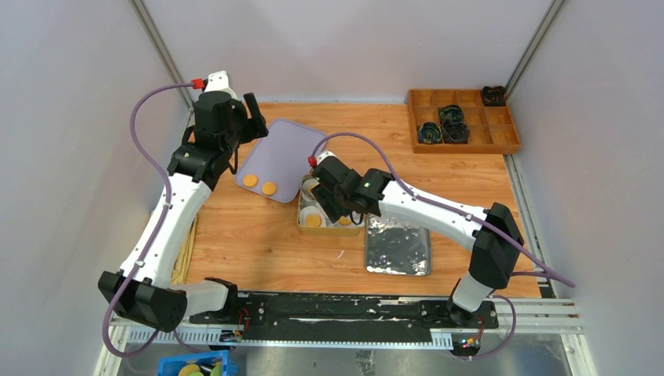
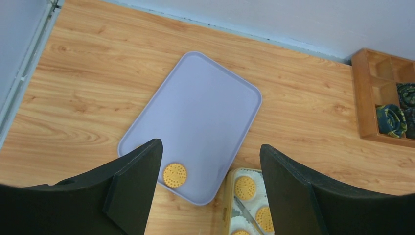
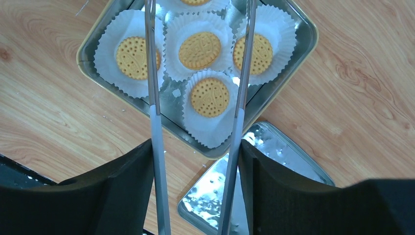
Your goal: Pack the cookies
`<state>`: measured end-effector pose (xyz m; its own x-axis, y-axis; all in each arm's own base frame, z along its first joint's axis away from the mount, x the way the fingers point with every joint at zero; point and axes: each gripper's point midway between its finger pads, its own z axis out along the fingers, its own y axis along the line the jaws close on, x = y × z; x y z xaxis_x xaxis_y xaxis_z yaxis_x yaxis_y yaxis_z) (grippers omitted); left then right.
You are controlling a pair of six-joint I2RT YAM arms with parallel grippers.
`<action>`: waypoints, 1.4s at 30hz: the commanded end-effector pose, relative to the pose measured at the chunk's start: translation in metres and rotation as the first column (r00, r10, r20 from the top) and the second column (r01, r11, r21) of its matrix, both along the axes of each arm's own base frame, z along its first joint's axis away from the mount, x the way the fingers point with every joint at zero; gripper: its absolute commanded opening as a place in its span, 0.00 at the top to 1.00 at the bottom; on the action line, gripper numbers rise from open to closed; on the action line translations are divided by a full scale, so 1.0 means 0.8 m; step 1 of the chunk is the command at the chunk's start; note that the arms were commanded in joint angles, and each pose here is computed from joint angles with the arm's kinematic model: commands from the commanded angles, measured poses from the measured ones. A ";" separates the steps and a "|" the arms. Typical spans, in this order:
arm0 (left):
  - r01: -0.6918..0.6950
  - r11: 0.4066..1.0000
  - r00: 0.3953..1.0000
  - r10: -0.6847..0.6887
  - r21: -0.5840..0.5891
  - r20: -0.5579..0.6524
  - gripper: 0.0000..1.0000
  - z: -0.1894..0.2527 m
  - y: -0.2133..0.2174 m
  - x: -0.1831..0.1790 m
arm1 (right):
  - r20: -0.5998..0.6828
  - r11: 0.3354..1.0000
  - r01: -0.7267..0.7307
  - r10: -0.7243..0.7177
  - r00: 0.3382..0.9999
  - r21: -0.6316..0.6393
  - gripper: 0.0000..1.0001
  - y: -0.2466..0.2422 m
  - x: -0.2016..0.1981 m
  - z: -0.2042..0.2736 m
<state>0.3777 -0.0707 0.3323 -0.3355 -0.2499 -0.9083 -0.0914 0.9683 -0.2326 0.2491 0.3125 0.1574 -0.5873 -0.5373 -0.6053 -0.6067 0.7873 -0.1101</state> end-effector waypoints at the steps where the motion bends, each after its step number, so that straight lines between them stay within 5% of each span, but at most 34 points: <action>1: 0.012 1.000 0.999 -0.012 -0.005 0.038 0.21 0.012 0.000 -0.001 | 0.053 1.000 0.014 -0.015 0.998 0.024 0.35 0.002 0.012 0.021; 8: 0.010 1.000 0.999 -0.010 -0.004 0.039 0.21 0.013 0.002 -0.003 | 0.087 0.998 0.018 -0.023 0.996 0.057 0.50 -0.006 0.011 0.043; 12: 0.008 1.000 0.999 -0.008 -0.007 0.044 0.21 0.014 0.002 -0.003 | 0.085 0.997 0.019 -0.026 0.996 0.078 0.72 -0.023 -0.003 0.056; 23: 0.028 0.999 0.999 -0.027 -0.036 0.034 0.21 0.010 -0.006 -0.002 | -0.056 0.996 0.041 -0.037 0.998 0.077 0.97 -0.075 -0.069 0.028; 42: 0.035 0.998 0.999 -0.034 -0.045 0.036 0.21 0.005 -0.008 -0.004 | -0.145 1.000 0.022 -0.020 0.989 0.013 1.00 -0.070 -0.097 0.001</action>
